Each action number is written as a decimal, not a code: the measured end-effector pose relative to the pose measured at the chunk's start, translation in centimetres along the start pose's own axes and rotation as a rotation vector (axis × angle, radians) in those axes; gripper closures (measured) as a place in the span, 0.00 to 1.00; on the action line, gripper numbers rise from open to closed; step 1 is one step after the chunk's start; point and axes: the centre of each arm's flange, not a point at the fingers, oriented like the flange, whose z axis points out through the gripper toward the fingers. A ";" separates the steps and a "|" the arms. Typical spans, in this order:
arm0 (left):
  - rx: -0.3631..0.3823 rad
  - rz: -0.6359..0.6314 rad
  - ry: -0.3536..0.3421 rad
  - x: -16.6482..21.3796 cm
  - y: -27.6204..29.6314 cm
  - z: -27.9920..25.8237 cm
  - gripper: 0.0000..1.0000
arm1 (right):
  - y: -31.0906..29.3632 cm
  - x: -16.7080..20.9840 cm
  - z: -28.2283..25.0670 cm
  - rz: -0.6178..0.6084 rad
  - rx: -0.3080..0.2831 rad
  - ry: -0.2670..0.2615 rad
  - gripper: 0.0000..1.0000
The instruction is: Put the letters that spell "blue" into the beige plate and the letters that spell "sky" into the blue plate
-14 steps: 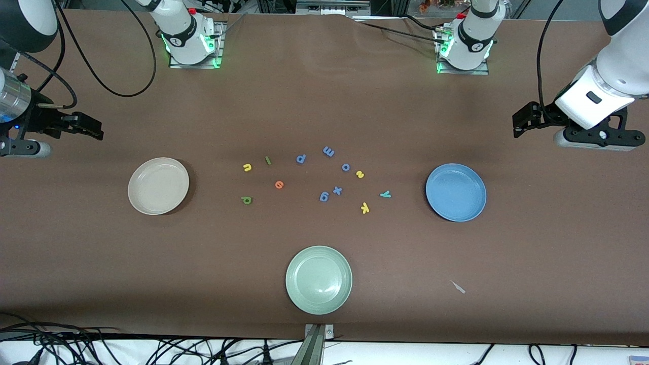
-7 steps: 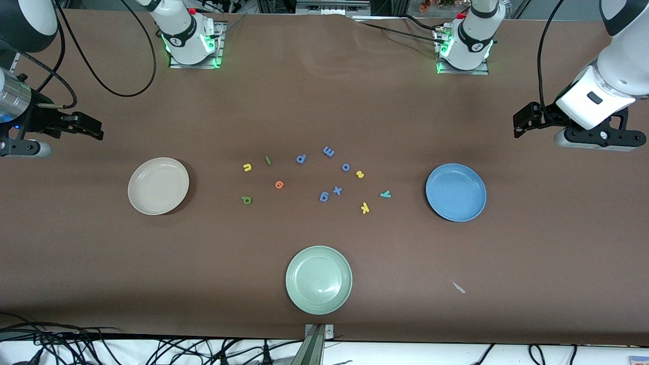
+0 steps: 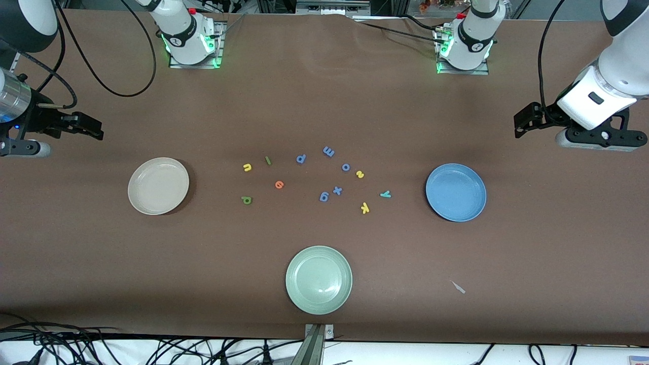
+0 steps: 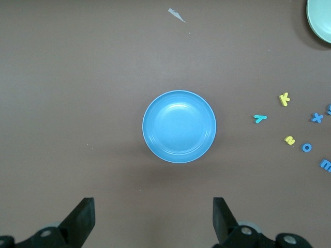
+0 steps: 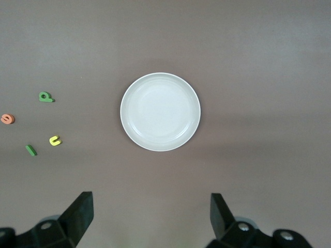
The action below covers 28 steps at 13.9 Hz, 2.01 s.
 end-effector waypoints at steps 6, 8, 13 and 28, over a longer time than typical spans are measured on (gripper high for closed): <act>-0.002 -0.007 -0.003 0.1 -0.3 0.1 0.00 | 0.0 0.0 0.0 0.000 0.000 0.000 0.00; -0.016 -0.017 -0.004 0.1 -0.7 0.2 0.00 | 0.0 0.0 0.0 0.000 0.000 0.000 0.00; -0.021 -0.039 -0.005 0.2 -2.0 0.2 0.00 | 0.0 0.1 0.3 -0.002 0.000 -0.006 0.00; -0.022 -0.035 -0.028 0.3 -1.7 1.0 0.00 | -7.5 3.8 8.6 0.296 0.003 -0.109 0.00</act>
